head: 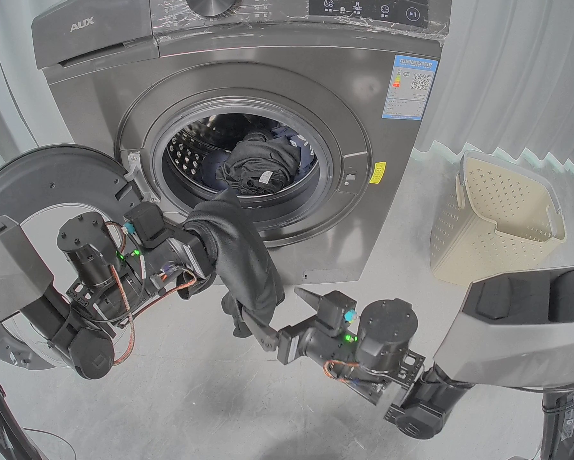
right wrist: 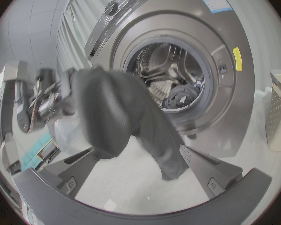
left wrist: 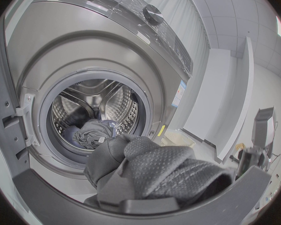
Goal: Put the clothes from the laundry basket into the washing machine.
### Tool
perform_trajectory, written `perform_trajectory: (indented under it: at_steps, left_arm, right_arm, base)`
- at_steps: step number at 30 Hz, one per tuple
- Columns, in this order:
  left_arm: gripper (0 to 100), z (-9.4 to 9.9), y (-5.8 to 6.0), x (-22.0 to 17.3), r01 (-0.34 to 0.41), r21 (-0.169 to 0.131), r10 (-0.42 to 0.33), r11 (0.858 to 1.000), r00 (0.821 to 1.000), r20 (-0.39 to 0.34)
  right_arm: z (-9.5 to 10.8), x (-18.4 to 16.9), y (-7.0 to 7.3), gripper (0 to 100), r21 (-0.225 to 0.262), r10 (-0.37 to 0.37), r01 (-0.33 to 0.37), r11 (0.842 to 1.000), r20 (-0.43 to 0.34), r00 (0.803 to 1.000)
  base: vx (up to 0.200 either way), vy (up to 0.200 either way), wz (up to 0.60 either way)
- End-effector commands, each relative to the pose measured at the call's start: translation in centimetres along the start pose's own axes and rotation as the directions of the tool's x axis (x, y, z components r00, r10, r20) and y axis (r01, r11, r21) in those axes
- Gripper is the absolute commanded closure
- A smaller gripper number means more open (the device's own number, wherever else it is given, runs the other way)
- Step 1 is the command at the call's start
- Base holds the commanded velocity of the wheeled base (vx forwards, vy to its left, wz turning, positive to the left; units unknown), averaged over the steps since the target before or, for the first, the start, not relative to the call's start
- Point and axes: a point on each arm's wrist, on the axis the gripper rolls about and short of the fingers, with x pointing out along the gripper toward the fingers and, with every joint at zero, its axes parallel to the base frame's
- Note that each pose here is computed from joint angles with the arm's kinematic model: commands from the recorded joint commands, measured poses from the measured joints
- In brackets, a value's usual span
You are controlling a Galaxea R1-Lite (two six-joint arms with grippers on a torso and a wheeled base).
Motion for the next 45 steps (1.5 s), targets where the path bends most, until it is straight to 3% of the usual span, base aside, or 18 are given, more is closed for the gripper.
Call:
perform_trajectory:
  at_steps: [1,6,7,10,14,17,19,20,24,29,37,45]
  left_arm:
    - [100,3.5,-1.2,-1.3,0.017,-0.059,-0.011,0.998,0.995,0.097]
    - [100,4.8,-1.6,-2.5,0.025,-0.091,-0.013,0.996,0.992,0.126]
    - [100,5.4,-1.9,-3.0,0.033,-0.095,-0.019,0.995,0.99,0.139]
    - [100,6.2,-2.5,-3.6,0.049,-0.093,-0.033,0.994,0.986,0.161]
    - [100,5.8,-2.6,-3.7,0.041,-0.094,-0.027,0.995,0.989,0.145]
    - [100,4.6,-2.5,-4.0,0.027,-0.099,-0.017,0.995,0.995,0.098]
    - [100,3.6,-1.9,-3.9,0.0,-0.061,0.004,0.998,0.998,0.062]
    - [100,3.3,-1.6,-4.1,-0.015,-0.025,0.016,1.0,0.999,0.048]
    - [100,2.3,-0.5,-5.2,-0.069,0.055,0.069,0.996,0.998,-0.003]
    - [100,1.1,-0.6,-6.2,-0.074,0.049,0.076,0.996,0.995,-0.06]
    - [100,1.2,0.1,-5.6,-0.085,0.052,0.088,0.995,0.995,-0.047]
    - [100,1.1,-0.3,-5.4,-0.073,0.059,0.076,0.996,0.996,-0.051]
  right_arm:
    - [-0.2,-5.1,1.4,0,-0.023,0.06,-0.064,0.998,-0.132,0.989]
    - [2.0,-6.0,0.7,0,-0.007,0.045,-0.046,0.999,-0.082,0.996]
    - [2.5,-6.1,0.0,0,-0.007,0.026,-0.026,1.0,-0.07,0.997]
    - [2.2,-6.2,-0.7,0,-0.01,0.0,-0.001,1.0,-0.087,0.996]
    - [1.8,-6.8,-1.3,0,-0.014,-0.02,0.019,1.0,-0.115,0.993]
    - [2.9,-7.6,-2.2,0,-0.01,-0.051,0.051,0.999,-0.093,0.994]
    - [4.5,-8.4,-3.0,0,-0.006,-0.075,0.075,0.997,-0.052,0.996]
    - [4.9,-8.7,-3.5,0,-0.011,-0.092,0.091,0.996,-0.042,0.995]
    - [5.6,-9.9,-3.9,0,-0.016,-0.103,0.103,0.995,-0.038,0.994]
    - [6.3,-10.3,-4.4,0,-0.018,-0.12,0.12,0.993,-0.014,0.993]
    - [5.8,-10.3,-4.3,0,-0.017,-0.11,0.109,0.994,-0.039,0.993]
    - [5.2,-10.1,-4.0,0,-0.017,-0.1,0.099,0.995,-0.06,0.993]
  base:
    - [0.0,0.0,0.0]
    - [0.0,0.0,0.0]
    - [0.0,0.0,0.0]
    - [0.0,0.0,0.0]
    - [0.0,0.0,0.0]
    - [0.0,0.0,0.0]
    - [0.0,0.0,0.0]
    - [0.0,0.0,0.0]
    - [0.0,0.0,0.0]
    - [0.0,0.0,0.0]
    - [0.125,0.0,0.0]
    - [0.2,0.0,0.0]
